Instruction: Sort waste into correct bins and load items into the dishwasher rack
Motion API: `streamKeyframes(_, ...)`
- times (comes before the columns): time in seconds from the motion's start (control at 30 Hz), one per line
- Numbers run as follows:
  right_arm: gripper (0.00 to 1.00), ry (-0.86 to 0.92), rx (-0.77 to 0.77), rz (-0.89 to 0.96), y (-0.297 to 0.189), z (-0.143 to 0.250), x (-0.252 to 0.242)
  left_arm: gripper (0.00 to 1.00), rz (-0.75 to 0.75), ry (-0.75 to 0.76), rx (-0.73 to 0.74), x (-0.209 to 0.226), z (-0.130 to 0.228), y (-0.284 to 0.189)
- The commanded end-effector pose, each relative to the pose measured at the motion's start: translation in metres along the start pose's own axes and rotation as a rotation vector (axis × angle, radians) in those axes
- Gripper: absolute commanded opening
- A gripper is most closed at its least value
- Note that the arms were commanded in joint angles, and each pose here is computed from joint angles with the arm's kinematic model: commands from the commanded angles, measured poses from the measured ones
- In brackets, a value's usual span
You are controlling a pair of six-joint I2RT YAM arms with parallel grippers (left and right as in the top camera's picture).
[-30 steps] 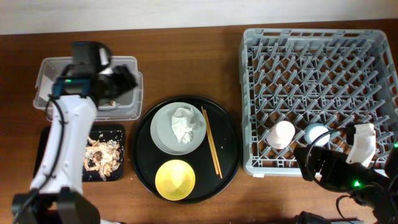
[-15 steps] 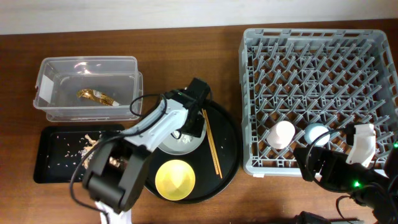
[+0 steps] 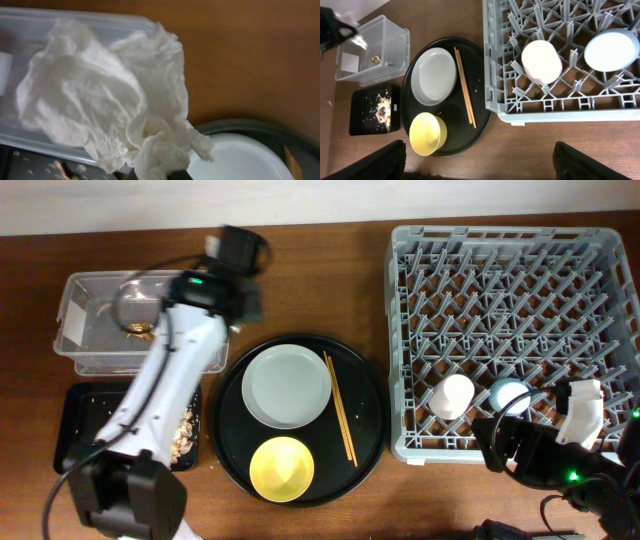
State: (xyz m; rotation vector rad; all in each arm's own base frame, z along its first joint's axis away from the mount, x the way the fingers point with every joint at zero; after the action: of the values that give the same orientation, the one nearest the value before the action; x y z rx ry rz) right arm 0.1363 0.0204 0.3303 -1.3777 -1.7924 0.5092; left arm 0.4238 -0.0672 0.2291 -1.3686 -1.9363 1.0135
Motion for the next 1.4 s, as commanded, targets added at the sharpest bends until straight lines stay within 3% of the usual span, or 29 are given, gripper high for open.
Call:
streamKeyframes(0.0,0.94,-0.005,-0.004,-0.004,-0.001,0.000,0.001,0.00,-0.091,-0.095,0.019,0.048,-0.018,0.052)
streamKeyframes(0.03,0.94,-0.003,-0.002,-0.005,-0.001,0.000,0.001,0.03,-0.068,-0.096,0.039,0.053,-0.020,0.066)
streamKeyframes(0.07,0.94,-0.003,-0.002,-0.005,-0.001,0.000,0.001,0.25,-0.018,-0.077,0.080,0.055,-0.017,0.078)
streamKeyframes(0.1,0.93,-0.004,-0.002,-0.004,-0.001,0.000,0.001,0.54,0.034,-0.051,0.120,0.054,-0.013,0.083)
streamKeyframes(0.13,0.94,-0.005,-0.003,-0.004,-0.001,0.000,0.001,0.67,0.054,-0.038,0.139,0.054,-0.010,0.083)
streamKeyframes(0.17,0.93,-0.006,-0.005,-0.004,-0.001,-0.001,0.001,0.70,0.057,-0.033,0.156,0.055,-0.009,0.077)
streamKeyframes(0.27,0.94,-0.037,-0.011,-0.002,-0.001,-0.002,0.001,0.70,0.056,-0.016,0.178,0.056,-0.011,0.041)
streamKeyframes(0.47,0.93,-0.125,-0.027,-0.033,-0.002,-0.003,0.007,0.67,0.155,0.080,0.068,0.058,0.007,-0.130)
streamKeyframes(0.53,0.93,-0.175,-0.029,-0.066,-0.004,0.000,0.016,0.72,0.202,0.100,0.010,0.068,0.025,-0.179)
streamKeyframes(0.57,0.93,-0.195,-0.031,-0.078,-0.005,0.002,0.020,0.80,0.231,0.088,-0.025,0.076,0.036,-0.206)
streamKeyframes(0.63,0.95,-0.222,-0.034,-0.093,-0.007,0.005,0.025,0.84,0.268,0.054,-0.060,0.089,0.055,-0.238)
streamKeyframes(0.67,0.95,-0.234,-0.035,-0.101,-0.008,0.007,0.027,0.99,0.280,0.056,-0.071,0.097,0.065,-0.250)
streamKeyframes(0.7,0.95,-0.249,-0.038,-0.110,-0.010,0.009,0.030,0.99,0.287,0.059,-0.079,0.107,0.077,-0.263)
streamKeyframes(0.83,0.99,-0.266,-0.022,-0.128,-0.011,0.015,0.034,0.99,0.328,0.037,-0.167,0.140,0.109,-0.300)
streamKeyframes(1.0,0.99,-0.267,-0.022,-0.129,-0.011,0.015,0.034,0.99,0.348,0.015,-0.248,0.156,0.120,-0.318)
streamKeyframes(1.37,0.99,-0.286,-0.014,-0.145,-0.010,0.016,0.037,0.99,0.328,0.026,-0.208,0.161,0.131,-0.316)
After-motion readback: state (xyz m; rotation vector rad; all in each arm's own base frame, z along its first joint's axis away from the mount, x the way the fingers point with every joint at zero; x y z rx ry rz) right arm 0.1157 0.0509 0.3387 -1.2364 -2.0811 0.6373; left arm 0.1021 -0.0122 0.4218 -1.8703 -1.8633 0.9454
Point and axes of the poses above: each gripper's point midway between its finger pads, its own y axis out along the fingers, its own x axis along the line the jaws close on, z = x × y, the point moved 4 cm from there along -y, back along the fingers, and after that the axes turned 12 degrees about -y, right-handed, at the moved point
